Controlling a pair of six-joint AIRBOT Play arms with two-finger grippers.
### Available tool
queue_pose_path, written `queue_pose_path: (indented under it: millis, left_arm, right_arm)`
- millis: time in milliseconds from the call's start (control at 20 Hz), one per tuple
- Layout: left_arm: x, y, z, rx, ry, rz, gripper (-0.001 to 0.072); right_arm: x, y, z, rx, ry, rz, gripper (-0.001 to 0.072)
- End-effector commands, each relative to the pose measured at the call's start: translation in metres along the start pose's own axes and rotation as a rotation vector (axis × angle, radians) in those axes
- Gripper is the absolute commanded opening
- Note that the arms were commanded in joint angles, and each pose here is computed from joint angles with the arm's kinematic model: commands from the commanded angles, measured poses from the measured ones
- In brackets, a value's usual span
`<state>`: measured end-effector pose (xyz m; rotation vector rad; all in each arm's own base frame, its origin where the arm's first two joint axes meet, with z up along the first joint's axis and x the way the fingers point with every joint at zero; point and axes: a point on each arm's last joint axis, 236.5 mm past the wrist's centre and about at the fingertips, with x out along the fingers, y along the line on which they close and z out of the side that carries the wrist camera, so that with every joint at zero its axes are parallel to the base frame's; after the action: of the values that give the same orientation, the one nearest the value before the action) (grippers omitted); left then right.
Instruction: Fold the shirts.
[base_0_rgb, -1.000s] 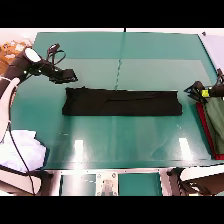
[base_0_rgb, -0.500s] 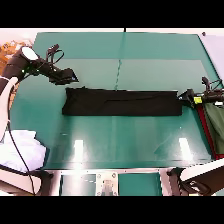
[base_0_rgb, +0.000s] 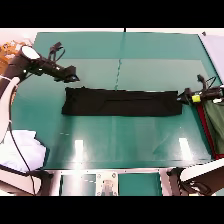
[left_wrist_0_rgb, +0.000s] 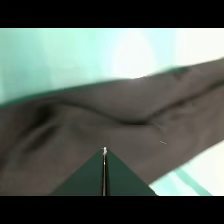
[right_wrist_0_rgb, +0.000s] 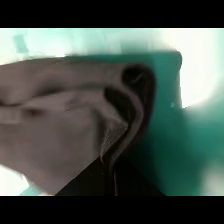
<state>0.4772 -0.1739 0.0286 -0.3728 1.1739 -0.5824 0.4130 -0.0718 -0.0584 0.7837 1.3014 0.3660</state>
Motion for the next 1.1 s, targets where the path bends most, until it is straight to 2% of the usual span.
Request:
queue_pose_path:
  millis: [0, 150, 300, 550, 800, 950, 1050]
  left_arm:
    - [0.035, -0.052, -0.004, 0.116, -0.01, -0.041, 0.0028]
    - [0.098, -0.124, -0.012, 0.24, -0.074, -0.077, 0.0028]
    - [0.175, -0.171, -0.068, 0.327, 0.024, -0.126, 0.0028]
    - [0.244, -0.231, -0.104, 0.331, 0.096, -0.254, 0.0028]
    - [0.248, -0.233, -0.104, 0.297, 0.145, -0.287, 0.0029]
    - [0.205, -0.227, -0.087, 0.327, 0.221, -0.325, 0.0028]
    - [0.163, -0.206, -0.058, 0.35, 0.23, -0.294, 0.0028]
  right_arm:
    - [-0.041, 0.06, -0.007, -0.084, -0.026, 0.039, 0.0013]
    - [-0.079, 0.135, -0.017, -0.194, -0.098, 0.106, 0.0013]
    - [-0.102, 0.188, -0.032, -0.291, -0.14, 0.127, 0.0013]
    - [-0.127, 0.233, -0.038, -0.365, -0.182, 0.147, 0.0014]
    - [-0.127, 0.233, -0.037, -0.36, -0.183, 0.147, 0.0014]
    - [-0.127, 0.234, -0.035, -0.361, -0.189, 0.147, 0.0014]
    - [-0.121, 0.244, -0.038, -0.38, -0.176, 0.166, 0.0014]
